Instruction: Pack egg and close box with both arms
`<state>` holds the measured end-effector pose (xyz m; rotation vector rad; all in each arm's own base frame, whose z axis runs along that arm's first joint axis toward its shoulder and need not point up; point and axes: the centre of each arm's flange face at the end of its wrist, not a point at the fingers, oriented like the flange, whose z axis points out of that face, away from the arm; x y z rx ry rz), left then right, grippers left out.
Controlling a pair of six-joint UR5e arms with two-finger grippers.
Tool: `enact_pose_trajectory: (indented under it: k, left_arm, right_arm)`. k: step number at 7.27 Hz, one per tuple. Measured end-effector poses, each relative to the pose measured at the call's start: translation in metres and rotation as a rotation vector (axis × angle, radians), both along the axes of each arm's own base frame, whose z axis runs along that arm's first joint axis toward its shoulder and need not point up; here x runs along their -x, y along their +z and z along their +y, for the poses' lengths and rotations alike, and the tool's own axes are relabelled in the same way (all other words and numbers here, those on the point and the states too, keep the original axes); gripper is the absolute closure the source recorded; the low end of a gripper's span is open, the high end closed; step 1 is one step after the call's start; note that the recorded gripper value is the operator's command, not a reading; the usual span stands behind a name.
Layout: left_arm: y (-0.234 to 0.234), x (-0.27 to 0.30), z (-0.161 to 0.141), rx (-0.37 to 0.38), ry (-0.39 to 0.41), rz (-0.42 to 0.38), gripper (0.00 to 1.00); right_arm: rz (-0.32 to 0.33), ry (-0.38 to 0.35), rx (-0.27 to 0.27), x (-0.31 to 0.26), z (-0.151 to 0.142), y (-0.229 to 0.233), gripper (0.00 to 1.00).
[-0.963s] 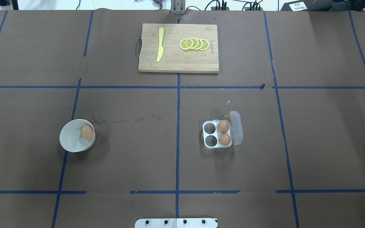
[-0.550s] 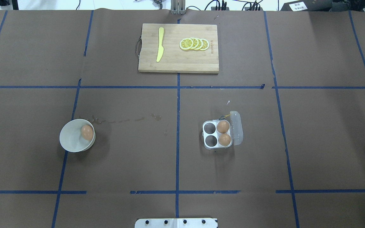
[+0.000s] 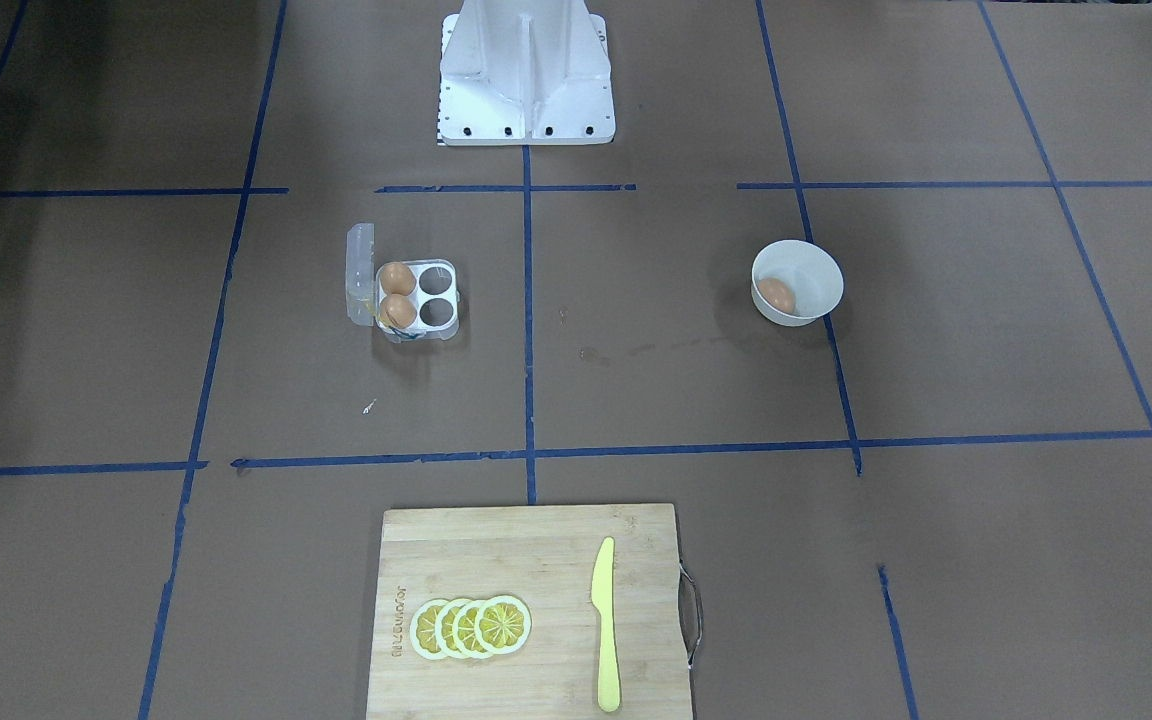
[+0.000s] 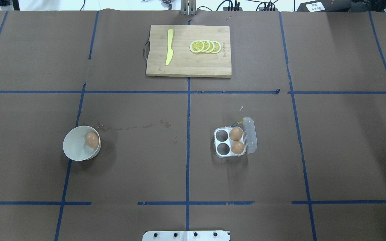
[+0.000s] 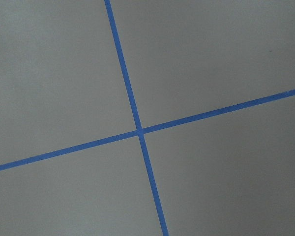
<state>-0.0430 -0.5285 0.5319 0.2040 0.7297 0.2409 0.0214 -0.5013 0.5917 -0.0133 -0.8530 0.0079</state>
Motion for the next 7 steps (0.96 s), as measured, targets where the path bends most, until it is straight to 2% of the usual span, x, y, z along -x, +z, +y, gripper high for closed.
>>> enact_pose_trajectory:
  k: [1, 2, 4, 7]
  left_arm:
    - [-0.019, -0.024, -0.002, -0.012, 0.003, 0.061, 0.00]
    - [-0.047, -0.067, 0.001, 0.027, -0.002, 0.122, 0.00]
    - [-0.091, -0.150, 0.018, 0.150, -0.057, 0.210, 0.00]
    - [-0.116, -0.256, 0.053, 0.370, -0.121, 0.324, 0.00]
  right_arm:
    - [-0.006, -0.014, -0.038, 0.008, -0.001, -0.003, 0.00]
    - [-0.012, -0.029, -0.069, 0.017, -0.002, -0.005, 0.00]
    - [-0.022, -0.058, -0.094, 0.031, -0.001, -0.009, 0.00]
    - [-0.038, -0.069, -0.102, 0.037, -0.002, -0.013, 0.00]
